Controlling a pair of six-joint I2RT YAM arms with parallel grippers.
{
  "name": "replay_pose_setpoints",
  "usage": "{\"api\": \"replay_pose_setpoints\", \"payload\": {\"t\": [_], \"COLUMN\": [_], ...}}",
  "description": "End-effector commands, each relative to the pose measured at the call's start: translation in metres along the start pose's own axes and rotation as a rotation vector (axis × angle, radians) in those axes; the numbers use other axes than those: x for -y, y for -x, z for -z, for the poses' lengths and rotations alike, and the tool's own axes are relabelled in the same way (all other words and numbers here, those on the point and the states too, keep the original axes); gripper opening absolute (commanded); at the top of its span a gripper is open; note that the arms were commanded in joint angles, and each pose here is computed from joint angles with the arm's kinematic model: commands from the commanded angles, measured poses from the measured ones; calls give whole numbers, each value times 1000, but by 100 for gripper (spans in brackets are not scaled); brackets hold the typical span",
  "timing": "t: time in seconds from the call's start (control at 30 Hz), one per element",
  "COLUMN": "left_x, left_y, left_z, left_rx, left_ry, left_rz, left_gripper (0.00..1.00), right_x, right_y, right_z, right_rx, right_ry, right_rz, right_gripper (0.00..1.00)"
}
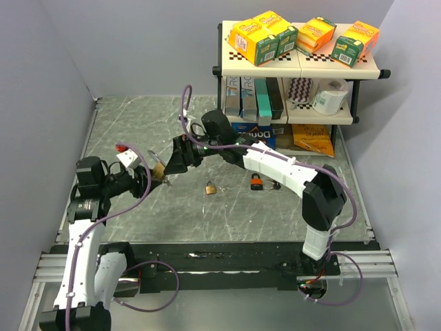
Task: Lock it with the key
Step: Pick up the lock from the center of the board.
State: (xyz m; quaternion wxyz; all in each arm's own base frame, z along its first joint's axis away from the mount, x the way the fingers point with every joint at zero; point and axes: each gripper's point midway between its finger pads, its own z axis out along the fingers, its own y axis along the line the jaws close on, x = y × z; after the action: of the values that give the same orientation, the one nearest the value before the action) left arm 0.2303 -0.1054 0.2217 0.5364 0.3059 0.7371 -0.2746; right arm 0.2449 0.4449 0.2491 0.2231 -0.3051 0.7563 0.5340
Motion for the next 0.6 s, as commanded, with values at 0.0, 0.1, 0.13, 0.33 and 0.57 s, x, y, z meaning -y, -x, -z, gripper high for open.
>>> {"api": "replay_pose_setpoints", "payload": {"t": [0.0,0.1,0.13,0.33,0.57], "left_x": [8,12,13,16,21], "left_y": [35,37,37,43,42], "left_z": [-3,-6,-7,-10,-14], "left_rx": [111,113,113,132,129], "left_ry": [-19,-26,-28,-27,-32], "left_rz": [-61,-59,-59,-61,-68], "left_gripper": [1,1,1,1,1], "right_x": [-25,-26,-29,-26,-29], "right_y": [21,18,18,12,12], "right_z": [-7,-11,-11,-15,-19], "right_rx": [42,31,30,21,17], "right_ry": [110,132,152,172,195], "right_rz": [0,-27,-24,-58,-76], "right_gripper": [89,87,83,65,46]}}
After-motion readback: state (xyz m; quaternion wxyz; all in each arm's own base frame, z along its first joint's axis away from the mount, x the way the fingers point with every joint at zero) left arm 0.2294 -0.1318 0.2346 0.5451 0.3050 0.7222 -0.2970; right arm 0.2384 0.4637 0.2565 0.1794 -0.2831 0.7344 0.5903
